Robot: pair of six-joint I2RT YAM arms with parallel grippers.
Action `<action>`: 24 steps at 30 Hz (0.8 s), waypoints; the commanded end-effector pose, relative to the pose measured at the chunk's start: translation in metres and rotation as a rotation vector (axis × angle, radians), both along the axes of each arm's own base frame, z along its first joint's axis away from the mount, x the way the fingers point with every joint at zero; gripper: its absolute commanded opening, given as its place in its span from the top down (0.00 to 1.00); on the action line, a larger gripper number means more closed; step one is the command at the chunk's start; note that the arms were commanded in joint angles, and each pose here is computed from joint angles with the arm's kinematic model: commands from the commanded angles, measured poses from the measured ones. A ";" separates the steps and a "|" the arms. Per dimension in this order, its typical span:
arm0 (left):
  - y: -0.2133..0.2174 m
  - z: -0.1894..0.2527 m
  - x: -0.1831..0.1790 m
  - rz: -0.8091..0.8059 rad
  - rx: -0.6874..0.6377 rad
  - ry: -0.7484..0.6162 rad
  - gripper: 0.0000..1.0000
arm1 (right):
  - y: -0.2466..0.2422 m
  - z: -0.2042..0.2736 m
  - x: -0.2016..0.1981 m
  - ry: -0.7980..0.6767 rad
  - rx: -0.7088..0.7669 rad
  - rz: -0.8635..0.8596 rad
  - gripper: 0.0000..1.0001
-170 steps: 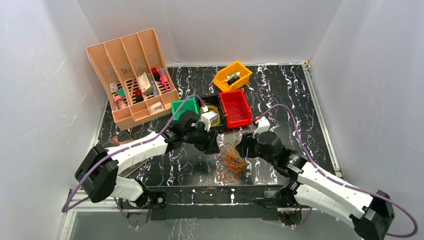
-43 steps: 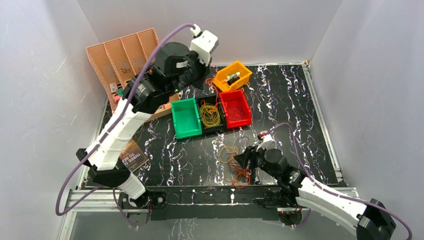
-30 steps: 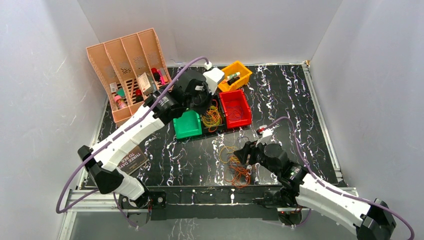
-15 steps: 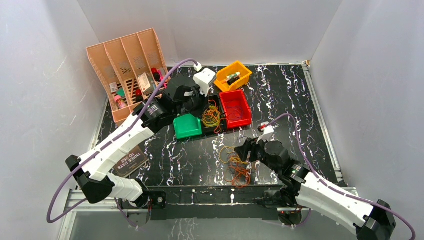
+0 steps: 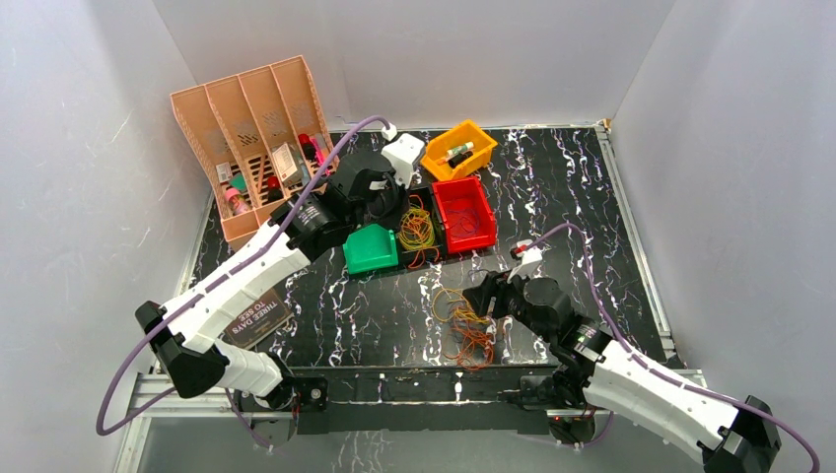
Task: Untangle the cables
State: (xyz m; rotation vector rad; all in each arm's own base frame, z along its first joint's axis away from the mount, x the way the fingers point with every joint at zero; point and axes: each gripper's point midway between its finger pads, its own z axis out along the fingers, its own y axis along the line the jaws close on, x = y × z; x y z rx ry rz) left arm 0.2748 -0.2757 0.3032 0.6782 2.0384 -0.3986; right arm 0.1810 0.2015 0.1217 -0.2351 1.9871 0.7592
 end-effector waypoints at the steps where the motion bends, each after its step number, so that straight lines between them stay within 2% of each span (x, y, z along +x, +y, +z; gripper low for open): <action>1: 0.006 0.005 0.004 0.038 0.000 -0.020 1.00 | 0.005 0.029 0.006 -0.055 0.037 -0.004 0.32; 3: 0.003 -0.002 0.007 0.037 0.022 -0.011 1.00 | 0.008 0.048 0.009 -0.080 0.057 -0.002 0.32; 9: 0.004 -0.007 0.008 0.031 0.033 -0.010 1.00 | 0.009 0.048 0.009 -0.074 0.064 -0.003 0.32; 13: 0.014 -0.015 0.016 0.048 0.043 0.049 1.00 | 0.009 0.047 0.010 -0.071 0.059 -0.002 0.32; 18: 0.048 -0.019 0.037 0.134 0.009 0.092 1.00 | 0.010 0.047 0.010 -0.071 0.059 0.000 0.32; 24: 0.074 -0.006 0.050 0.197 -0.002 0.056 1.00 | 0.009 0.046 0.009 -0.069 0.057 -0.002 0.32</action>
